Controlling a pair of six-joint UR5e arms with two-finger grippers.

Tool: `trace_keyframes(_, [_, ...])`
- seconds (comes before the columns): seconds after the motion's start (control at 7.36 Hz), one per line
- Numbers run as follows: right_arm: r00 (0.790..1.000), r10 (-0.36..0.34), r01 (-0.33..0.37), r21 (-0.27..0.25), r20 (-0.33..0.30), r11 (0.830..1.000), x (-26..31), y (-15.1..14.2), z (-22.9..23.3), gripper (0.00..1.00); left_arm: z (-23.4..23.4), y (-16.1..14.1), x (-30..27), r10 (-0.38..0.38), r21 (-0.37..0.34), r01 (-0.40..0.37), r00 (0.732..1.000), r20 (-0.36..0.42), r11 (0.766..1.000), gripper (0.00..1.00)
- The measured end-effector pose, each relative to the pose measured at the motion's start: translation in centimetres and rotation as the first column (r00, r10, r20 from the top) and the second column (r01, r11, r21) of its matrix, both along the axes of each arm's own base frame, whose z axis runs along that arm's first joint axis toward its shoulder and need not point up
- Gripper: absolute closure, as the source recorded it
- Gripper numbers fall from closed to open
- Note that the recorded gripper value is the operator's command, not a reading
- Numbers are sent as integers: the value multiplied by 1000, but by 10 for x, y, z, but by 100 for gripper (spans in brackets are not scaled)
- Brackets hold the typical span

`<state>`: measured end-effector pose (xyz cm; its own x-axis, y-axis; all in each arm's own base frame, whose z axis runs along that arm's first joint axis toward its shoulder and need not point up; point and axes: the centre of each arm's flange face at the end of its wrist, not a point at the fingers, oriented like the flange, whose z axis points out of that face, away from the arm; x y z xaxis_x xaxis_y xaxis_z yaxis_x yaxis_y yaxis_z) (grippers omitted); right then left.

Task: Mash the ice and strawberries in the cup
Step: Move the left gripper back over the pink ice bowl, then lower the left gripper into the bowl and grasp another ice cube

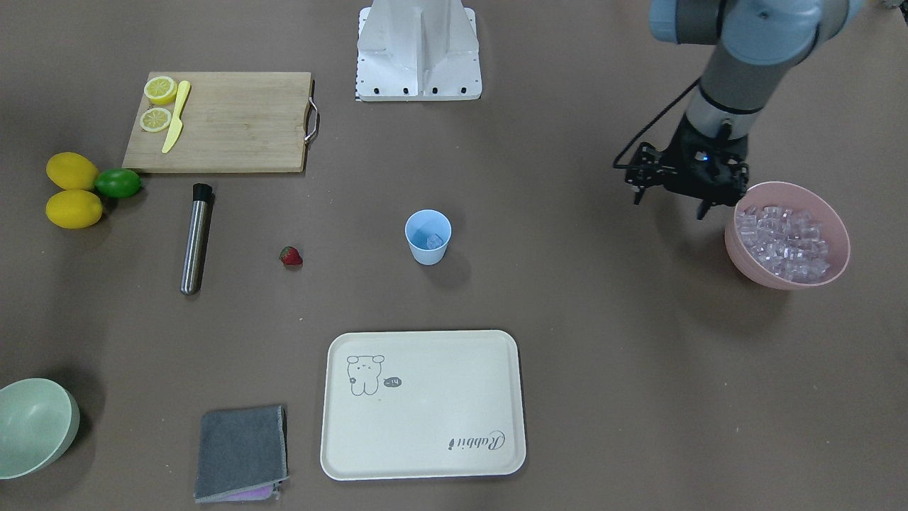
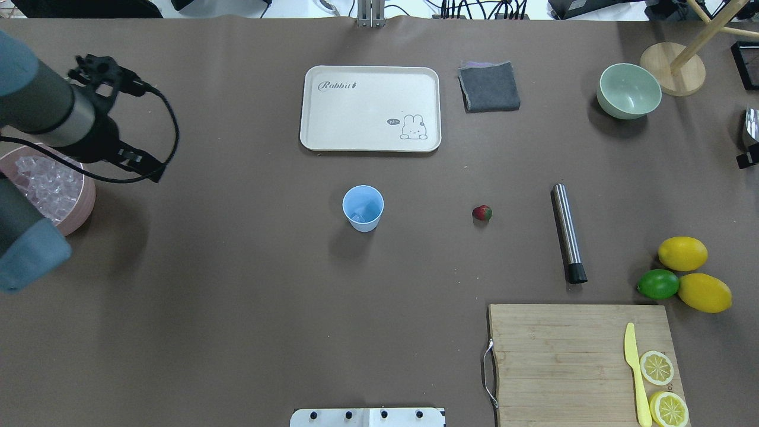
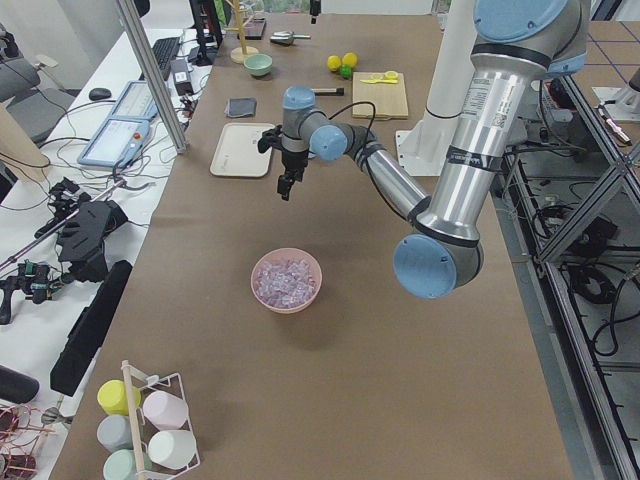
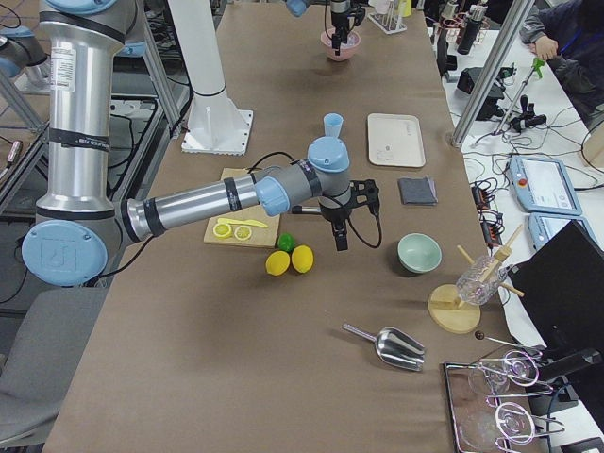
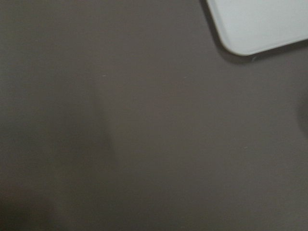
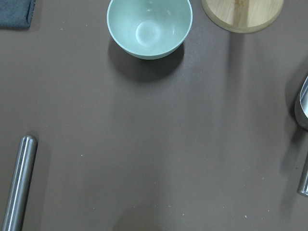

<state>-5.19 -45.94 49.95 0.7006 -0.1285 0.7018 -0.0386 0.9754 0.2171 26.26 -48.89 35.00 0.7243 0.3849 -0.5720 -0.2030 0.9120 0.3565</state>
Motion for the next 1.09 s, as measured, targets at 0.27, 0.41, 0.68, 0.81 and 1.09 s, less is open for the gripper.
trace_keyframes(0.27, [1000,-1,1,1,0,1000,0,0,0,0,72,2,-66,65,32,-66,997,40,997,1])
trace_keyframes(0.41, [1000,-1,1,1,0,1000,0,0,0,0,107,8,-87,87,45,-89,996,32,995,1])
trace_keyframes(0.68, [1000,-2,2,2,0,1000,0,1,1,0,163,16,-103,127,83,-129,991,30,988,2])
trace_keyframes(0.81, [1000,-2,2,3,0,1000,0,1,0,0,183,14,-104,143,110,-146,989,30,983,6])
trace_keyframes(1.09, [1000,-1,1,11,2,1000,0,0,-1,0,211,7,-108,236,208,-245,969,67,947,21])
